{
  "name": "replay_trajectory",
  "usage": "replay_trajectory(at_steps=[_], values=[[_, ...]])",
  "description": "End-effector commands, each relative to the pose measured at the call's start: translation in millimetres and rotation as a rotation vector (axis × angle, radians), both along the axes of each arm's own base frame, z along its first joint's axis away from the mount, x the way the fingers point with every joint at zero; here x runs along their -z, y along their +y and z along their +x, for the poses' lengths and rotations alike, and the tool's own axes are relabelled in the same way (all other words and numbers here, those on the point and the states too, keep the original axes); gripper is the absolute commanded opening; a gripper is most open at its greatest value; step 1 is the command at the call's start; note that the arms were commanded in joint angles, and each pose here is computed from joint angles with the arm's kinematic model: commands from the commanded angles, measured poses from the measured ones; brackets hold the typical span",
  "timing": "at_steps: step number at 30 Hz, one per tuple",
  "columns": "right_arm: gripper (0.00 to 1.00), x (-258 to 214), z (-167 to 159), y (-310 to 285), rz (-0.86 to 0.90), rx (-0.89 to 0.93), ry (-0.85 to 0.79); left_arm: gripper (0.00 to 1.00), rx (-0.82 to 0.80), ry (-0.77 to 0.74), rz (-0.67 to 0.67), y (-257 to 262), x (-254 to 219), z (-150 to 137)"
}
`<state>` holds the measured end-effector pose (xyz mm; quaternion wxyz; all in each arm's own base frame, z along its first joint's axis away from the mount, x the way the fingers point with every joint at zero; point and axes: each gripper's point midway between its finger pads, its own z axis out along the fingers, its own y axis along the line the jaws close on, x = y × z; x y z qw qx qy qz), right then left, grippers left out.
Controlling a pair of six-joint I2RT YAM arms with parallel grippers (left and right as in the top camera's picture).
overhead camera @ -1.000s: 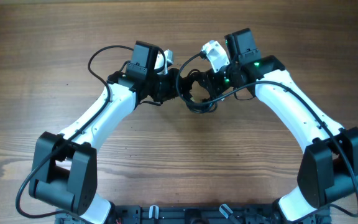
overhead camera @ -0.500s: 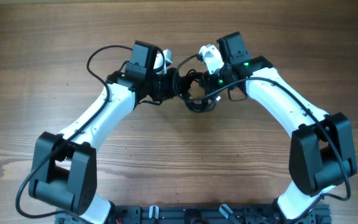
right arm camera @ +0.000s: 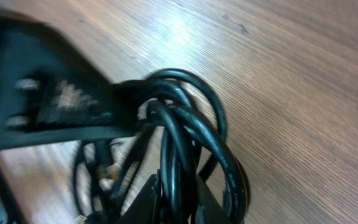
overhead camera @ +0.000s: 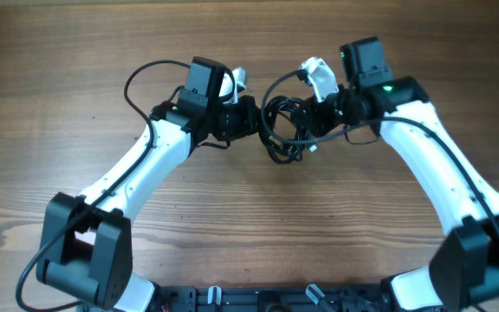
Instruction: Untangle cables
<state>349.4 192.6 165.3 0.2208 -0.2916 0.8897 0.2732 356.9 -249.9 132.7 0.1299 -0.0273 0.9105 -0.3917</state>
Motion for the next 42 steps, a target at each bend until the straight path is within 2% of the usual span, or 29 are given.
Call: replay_trajectory(at_steps=[1, 8, 15, 17, 21, 22, 25, 26, 27, 28, 30, 35, 38, 42], values=[[0.04, -76.2, -48.8, 43.9, 0.316, -0.28, -0.077, 0.04, -0.194, -0.068, 0.213, 46.0, 25.1, 35.9], [0.04, -127.2, -67.5, 36.8, 0.587, -0.376, -0.085, 0.04, -0.353, -0.108, 0.449, 92.4, 39.2, 48.3], [0.04, -161.2, -49.0, 1.1, 0.769, -0.293, -0.046, 0.04, -0.397, -0.124, 0.518, 106.5, 40.6, 50.9], [0.04, -145.5, -20.9, -12.8, 0.674, -0.105, 0.001, 0.04, -0.4, -0.121, 0.528, 108.2, 41.4, 50.2], [0.04, -76.9, 42.8, -73.6, 0.307, 0.545, 0.085, 0.04, -0.399, -0.121, 0.527, 107.9, 41.4, 50.0], [0.04, -60.5, 51.2, -98.8, 0.204, 0.726, 0.088, 0.04, -0.394, -0.119, 0.52, 106.4, 41.5, 49.5], [0.04, -40.1, 55.4, -136.7, 0.049, 0.934, 0.066, 0.04, -0.369, -0.11, 0.486, 98.3, 41.0, 47.7], [0.04, -36.5, 55.2, -137.6, 0.031, 0.926, 0.067, 0.04, -0.34, -0.106, 0.445, 89.7, 39.6, 46.6], [0.04, -36.6, 54.3, -129.7, 0.041, 0.861, 0.066, 0.04, -0.32, -0.102, 0.411, 83.2, 38.0, 45.9], [0.05, -39.5, 52.0, -113.5, 0.074, 0.736, 0.058, 0.04, -0.268, -0.098, 0.322, 65.7, 32.1, 44.3], [0.06, -43.7, 47.7, -98.5, 0.113, 0.624, 0.052, 0.04, -0.215, -0.104, 0.231, 48.4, 23.4, 43.5], [0.29, -58.5, 36.9, -70.1, 0.214, 0.411, 0.027, 0.04, 0.013, -0.204, -0.131, -5.6, -33.0, 40.7], [0.39, -67.1, 32.1, -58.9, 0.264, 0.321, 0.006, 0.04, 0.093, -0.259, -0.258, -8.9, -59.1, 40.7], [0.39, -75.1, 28.8, -50.7, 0.313, 0.267, -0.002, 0.04, 0.131, -0.287, -0.333, 2.1, -74.7, 42.9]])
